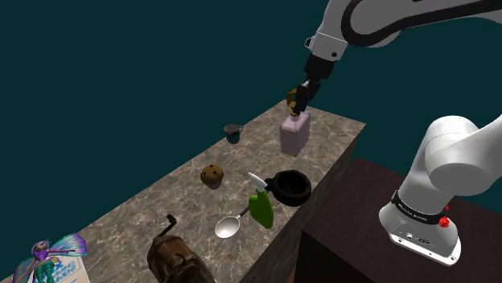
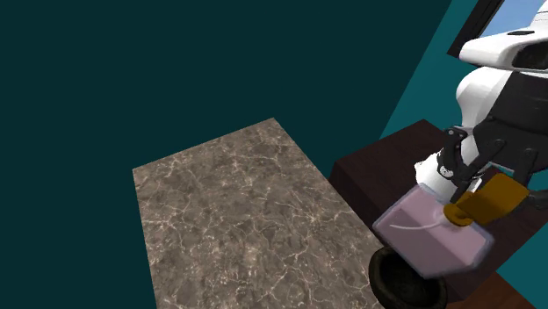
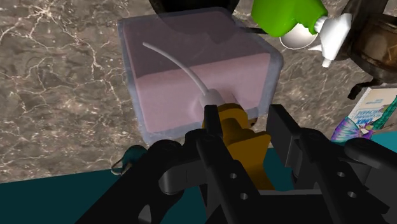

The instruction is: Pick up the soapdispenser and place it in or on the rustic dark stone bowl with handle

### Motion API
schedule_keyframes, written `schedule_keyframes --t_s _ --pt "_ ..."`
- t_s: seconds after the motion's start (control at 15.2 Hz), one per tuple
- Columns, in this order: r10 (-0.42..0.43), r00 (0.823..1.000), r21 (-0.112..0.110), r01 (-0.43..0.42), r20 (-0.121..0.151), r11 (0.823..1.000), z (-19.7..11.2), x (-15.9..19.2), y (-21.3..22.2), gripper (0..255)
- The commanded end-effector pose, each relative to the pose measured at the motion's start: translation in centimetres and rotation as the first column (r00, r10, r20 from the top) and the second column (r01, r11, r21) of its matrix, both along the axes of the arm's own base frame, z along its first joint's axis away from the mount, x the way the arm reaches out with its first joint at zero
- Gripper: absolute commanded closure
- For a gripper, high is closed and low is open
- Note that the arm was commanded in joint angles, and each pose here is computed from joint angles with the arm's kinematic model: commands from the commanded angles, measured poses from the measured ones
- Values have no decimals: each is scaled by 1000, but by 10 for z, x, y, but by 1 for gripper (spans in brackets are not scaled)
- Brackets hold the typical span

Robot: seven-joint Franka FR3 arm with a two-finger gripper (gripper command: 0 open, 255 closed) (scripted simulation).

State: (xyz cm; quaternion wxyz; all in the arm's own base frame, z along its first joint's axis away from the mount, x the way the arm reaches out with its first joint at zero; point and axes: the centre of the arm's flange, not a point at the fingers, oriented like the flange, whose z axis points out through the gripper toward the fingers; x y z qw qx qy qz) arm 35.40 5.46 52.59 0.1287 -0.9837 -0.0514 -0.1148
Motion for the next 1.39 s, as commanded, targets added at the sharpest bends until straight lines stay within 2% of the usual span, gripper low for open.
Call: schedule_keyframes --t_s 0.0,0.13,1.32 --pt "-2 1000 0 2 0 1000 0 -14 27 255" --pt "-2 1000 0 2 0 1000 4 -24 55 255" --pt "-2 1000 0 2 0 1000 -91 -24 55 255"
